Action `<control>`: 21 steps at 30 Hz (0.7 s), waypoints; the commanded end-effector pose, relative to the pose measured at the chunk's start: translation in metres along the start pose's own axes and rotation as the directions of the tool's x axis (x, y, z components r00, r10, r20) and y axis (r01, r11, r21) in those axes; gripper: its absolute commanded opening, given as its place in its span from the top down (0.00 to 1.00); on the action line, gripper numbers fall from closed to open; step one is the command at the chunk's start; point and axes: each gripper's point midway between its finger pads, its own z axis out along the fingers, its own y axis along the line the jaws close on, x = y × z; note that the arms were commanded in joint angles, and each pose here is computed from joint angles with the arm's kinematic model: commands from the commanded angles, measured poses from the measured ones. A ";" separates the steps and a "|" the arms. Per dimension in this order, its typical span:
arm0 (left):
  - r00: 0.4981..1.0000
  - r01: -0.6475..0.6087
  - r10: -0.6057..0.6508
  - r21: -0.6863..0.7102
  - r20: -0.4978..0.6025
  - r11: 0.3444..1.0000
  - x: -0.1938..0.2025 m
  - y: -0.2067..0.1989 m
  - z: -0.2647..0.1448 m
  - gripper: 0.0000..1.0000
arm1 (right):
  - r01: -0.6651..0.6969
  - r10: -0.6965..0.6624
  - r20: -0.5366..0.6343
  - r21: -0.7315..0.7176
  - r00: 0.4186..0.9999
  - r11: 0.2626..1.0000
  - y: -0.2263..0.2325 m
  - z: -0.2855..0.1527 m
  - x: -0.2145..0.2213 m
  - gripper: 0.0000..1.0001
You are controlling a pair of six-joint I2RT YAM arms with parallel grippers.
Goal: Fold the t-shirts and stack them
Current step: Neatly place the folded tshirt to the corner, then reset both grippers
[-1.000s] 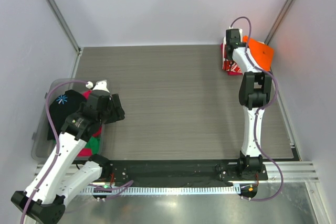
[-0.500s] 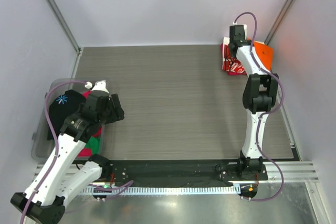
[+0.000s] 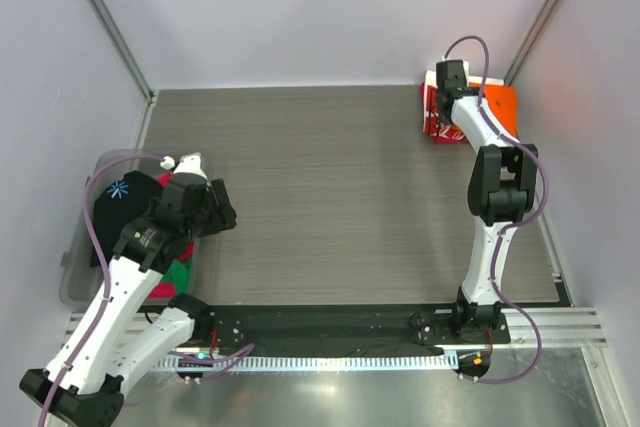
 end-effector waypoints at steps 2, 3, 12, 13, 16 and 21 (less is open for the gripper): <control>0.999 0.010 -0.010 0.009 0.044 1.000 -0.009 -0.002 0.000 0.38 | -0.055 0.057 0.052 -0.032 0.997 0.998 0.002 -0.024 -0.014 0.99; 0.999 0.010 -0.010 0.009 0.044 1.000 -0.009 -0.002 0.000 0.38 | -0.062 0.063 0.049 -0.031 0.997 0.998 0.001 -0.025 -0.012 0.98; 0.999 0.007 -0.007 0.002 0.035 1.000 -0.008 -0.001 0.002 0.38 | -0.150 0.163 0.131 -0.106 0.978 0.983 0.000 -0.073 -0.044 0.15; 0.999 0.007 -0.007 0.001 0.036 1.000 -0.008 -0.001 0.002 0.38 | -0.157 0.173 0.145 -0.119 0.974 0.980 -0.001 -0.081 -0.048 0.15; 0.999 0.008 -0.008 -0.002 0.034 1.000 -0.008 -0.001 0.002 0.38 | -0.193 0.227 0.202 -0.177 0.953 0.965 -0.010 -0.122 -0.061 0.14; 0.999 0.008 -0.008 0.002 0.037 1.000 -0.008 -0.001 0.002 0.37 | -0.285 0.368 0.322 -0.278 0.872 0.917 -0.044 -0.203 -0.058 0.10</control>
